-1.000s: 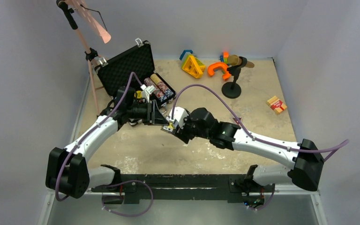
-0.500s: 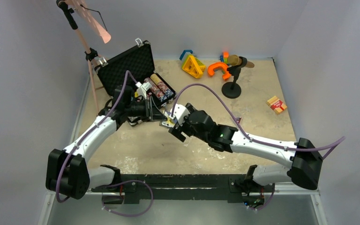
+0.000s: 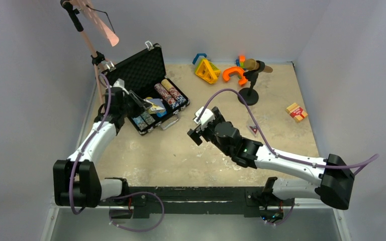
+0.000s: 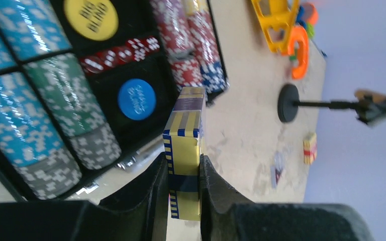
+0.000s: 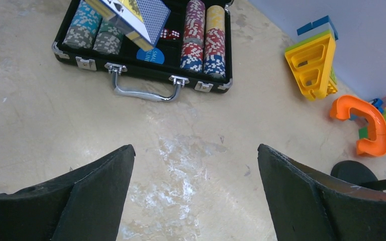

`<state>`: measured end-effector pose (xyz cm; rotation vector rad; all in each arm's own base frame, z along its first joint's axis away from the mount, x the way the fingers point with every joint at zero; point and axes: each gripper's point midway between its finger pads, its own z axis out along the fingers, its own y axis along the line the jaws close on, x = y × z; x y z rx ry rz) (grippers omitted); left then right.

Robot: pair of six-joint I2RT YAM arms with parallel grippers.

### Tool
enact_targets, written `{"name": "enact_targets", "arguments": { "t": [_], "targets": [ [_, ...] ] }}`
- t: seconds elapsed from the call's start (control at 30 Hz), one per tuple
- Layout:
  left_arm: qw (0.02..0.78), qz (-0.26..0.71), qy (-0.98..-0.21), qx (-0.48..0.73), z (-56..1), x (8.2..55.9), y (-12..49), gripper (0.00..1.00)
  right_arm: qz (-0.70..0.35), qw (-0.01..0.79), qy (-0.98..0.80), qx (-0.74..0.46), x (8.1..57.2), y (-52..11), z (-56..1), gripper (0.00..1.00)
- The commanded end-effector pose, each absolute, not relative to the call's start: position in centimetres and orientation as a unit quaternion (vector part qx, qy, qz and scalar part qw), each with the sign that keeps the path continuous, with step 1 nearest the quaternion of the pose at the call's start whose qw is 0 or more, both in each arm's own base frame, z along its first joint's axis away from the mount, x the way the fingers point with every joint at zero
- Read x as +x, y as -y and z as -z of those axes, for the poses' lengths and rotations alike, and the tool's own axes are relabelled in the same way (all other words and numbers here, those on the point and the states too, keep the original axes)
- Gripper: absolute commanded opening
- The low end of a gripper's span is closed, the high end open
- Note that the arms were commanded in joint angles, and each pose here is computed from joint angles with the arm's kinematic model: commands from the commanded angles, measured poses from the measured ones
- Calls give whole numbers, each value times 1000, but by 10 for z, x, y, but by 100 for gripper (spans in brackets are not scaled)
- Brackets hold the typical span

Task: Pack up texas hold em set

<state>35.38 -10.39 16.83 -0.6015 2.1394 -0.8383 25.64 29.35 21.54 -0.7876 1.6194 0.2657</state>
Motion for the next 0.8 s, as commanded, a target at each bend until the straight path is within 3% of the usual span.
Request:
{"name": "enact_targets", "arguments": {
  "t": [0.0, 0.37, 0.77],
  "targets": [
    [440, 270, -794, -321, -184, 400, 62, 0, -140, 643, -690, -303, 256, -288, -233, 95],
    [484, 242, -746, -388, -172, 453, 32, 0, -153, 655, -682, -286, 247, -273, -233, 95],
    [474, 228, -759, -383, -157, 483, 31, 0, -141, 644, -694, -290, 248, -271, -217, 95]
  ]
}}
